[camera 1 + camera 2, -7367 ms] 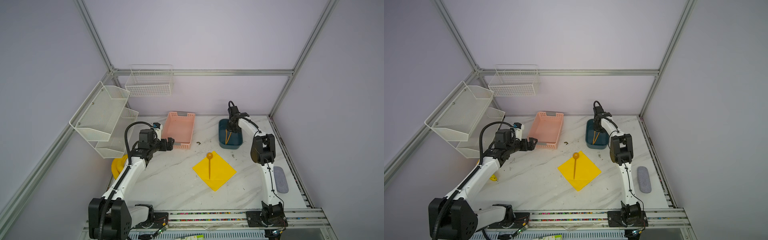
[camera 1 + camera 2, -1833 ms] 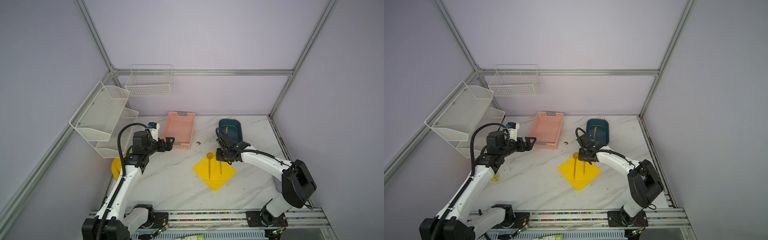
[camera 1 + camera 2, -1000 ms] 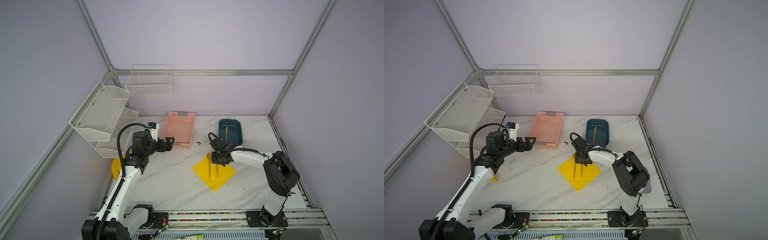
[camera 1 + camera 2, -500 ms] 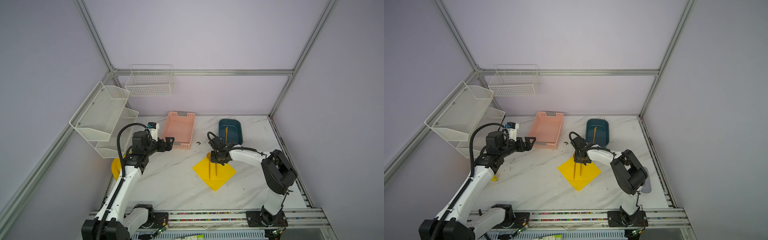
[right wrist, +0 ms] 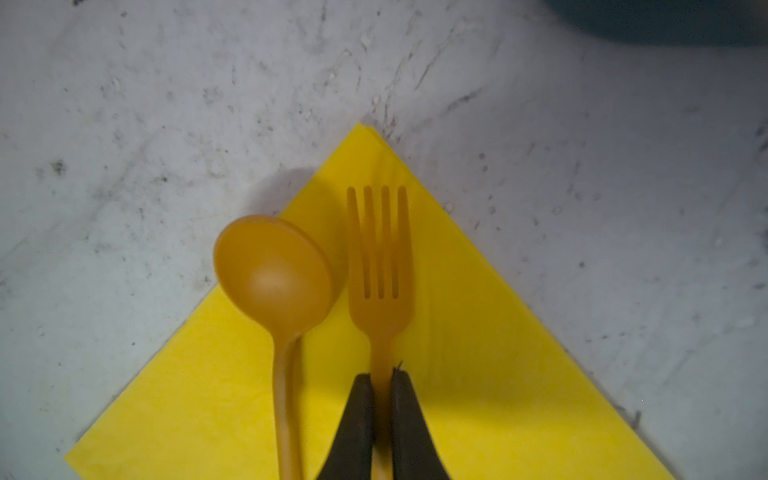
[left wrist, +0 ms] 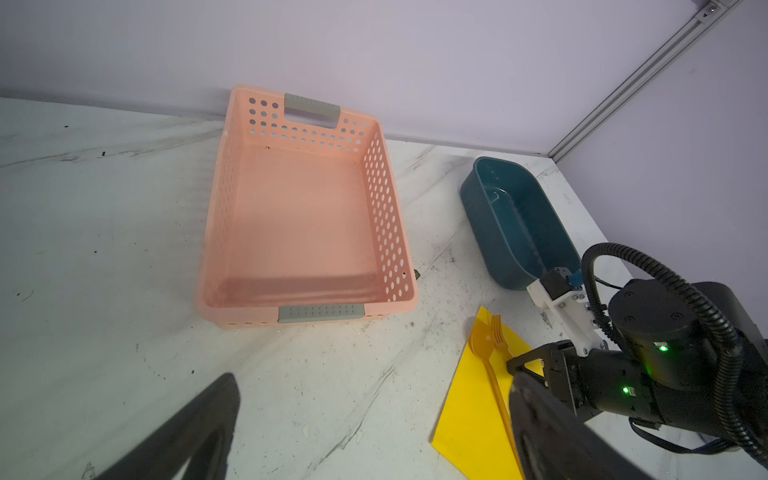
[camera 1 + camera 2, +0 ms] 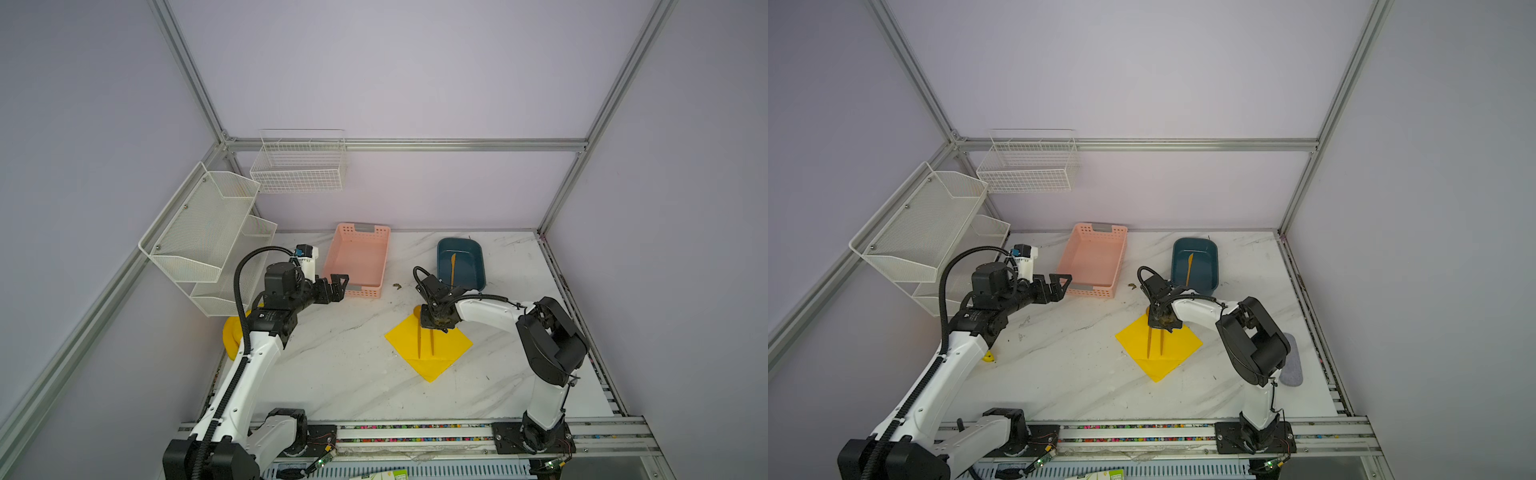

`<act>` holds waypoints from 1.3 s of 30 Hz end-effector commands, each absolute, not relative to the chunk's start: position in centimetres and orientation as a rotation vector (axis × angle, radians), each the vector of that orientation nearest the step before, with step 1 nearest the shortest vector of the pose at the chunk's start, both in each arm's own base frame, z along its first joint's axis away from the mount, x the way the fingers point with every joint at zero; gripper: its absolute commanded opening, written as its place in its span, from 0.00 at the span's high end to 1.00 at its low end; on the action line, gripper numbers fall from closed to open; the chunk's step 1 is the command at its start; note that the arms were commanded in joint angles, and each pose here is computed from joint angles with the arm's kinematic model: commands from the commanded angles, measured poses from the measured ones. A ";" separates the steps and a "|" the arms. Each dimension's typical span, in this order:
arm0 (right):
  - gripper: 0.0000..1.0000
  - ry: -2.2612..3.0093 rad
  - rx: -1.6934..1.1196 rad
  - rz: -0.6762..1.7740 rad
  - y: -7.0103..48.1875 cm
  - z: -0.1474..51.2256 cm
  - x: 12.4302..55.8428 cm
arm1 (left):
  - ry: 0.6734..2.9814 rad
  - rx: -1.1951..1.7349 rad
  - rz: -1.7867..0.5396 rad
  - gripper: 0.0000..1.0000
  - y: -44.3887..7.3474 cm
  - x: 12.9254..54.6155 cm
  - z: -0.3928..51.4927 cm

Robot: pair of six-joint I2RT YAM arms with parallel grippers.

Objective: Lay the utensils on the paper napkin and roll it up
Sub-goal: 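Lower the fork onto the napkin beside the spoon with the right gripper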

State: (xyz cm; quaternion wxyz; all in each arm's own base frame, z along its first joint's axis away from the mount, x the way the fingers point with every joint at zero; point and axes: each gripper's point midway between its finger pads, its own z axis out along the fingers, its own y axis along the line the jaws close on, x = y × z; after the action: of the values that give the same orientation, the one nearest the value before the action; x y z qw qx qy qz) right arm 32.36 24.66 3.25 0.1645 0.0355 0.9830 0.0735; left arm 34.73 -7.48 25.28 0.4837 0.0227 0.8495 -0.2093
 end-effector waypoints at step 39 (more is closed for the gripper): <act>0.82 2.827 0.167 0.231 24.8 2.4 31.3 | 2.068 0.055 -0.524 0.00 -7.4 34.4 24.8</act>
State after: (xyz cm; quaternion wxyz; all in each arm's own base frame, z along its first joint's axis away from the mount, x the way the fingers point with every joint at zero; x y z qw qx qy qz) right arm 32.01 25.22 2.69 0.1540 0.0461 0.9832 0.0864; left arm 34.73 -7.47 25.29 0.4835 0.0226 0.8494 -0.2103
